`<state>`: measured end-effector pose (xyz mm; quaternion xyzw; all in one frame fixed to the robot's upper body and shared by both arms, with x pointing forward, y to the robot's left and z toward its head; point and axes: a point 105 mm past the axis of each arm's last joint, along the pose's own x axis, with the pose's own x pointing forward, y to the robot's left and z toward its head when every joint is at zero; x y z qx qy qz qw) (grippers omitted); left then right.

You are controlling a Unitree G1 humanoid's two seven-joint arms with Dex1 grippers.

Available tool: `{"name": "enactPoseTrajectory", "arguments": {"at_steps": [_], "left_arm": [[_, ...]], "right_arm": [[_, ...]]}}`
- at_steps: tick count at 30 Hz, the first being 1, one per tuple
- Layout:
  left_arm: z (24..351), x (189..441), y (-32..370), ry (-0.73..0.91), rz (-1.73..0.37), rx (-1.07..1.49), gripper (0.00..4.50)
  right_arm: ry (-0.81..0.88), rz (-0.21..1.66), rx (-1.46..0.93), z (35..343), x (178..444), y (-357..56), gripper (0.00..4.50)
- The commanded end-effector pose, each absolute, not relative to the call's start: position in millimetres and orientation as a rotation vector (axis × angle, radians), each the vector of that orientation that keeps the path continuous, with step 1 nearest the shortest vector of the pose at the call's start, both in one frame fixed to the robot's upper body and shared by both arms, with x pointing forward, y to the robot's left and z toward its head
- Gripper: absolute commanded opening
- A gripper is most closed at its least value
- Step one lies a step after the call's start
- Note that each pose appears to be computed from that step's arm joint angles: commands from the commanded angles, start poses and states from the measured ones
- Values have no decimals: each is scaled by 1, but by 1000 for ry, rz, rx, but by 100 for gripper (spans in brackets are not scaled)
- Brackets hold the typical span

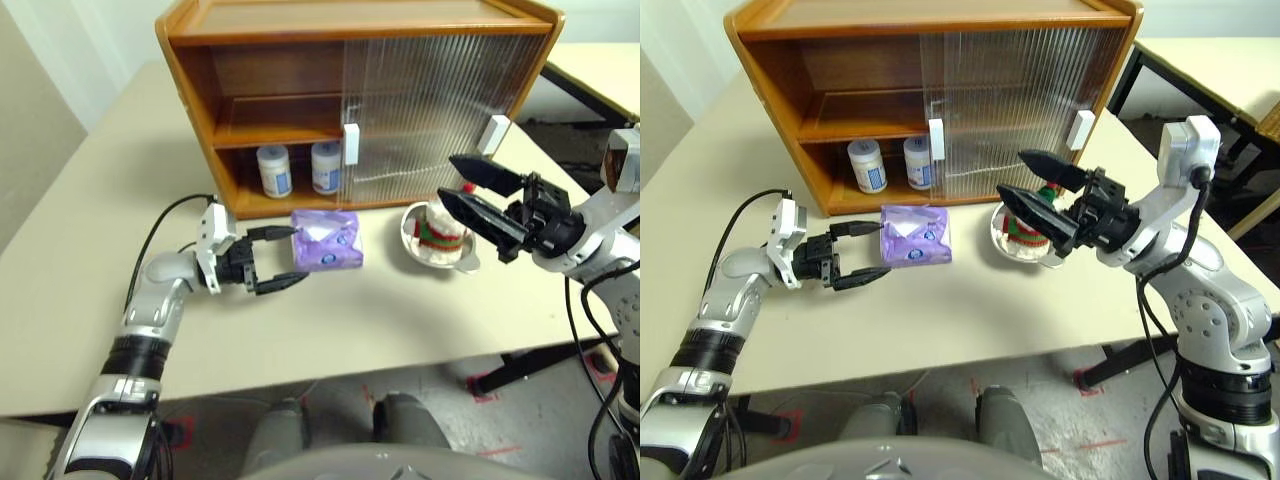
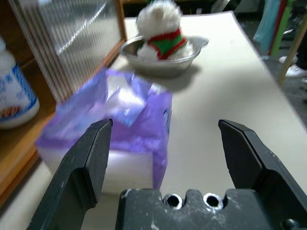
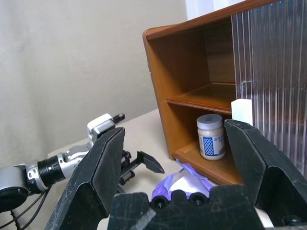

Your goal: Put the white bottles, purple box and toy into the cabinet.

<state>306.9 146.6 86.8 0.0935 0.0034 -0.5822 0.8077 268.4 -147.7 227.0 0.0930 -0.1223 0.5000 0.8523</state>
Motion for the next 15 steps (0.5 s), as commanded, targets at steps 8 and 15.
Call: {"name": "enactPoseTrajectory", "arguments": {"at_steps": [8,15], "left_arm": [[74,321,132,15,-1295,231,449],[61,330,133,64,-1272,254,449]], "right_arm": [[-253,1049,179,230,267,-148,450],[-254,1043,177,230,265,-149,450]]}}
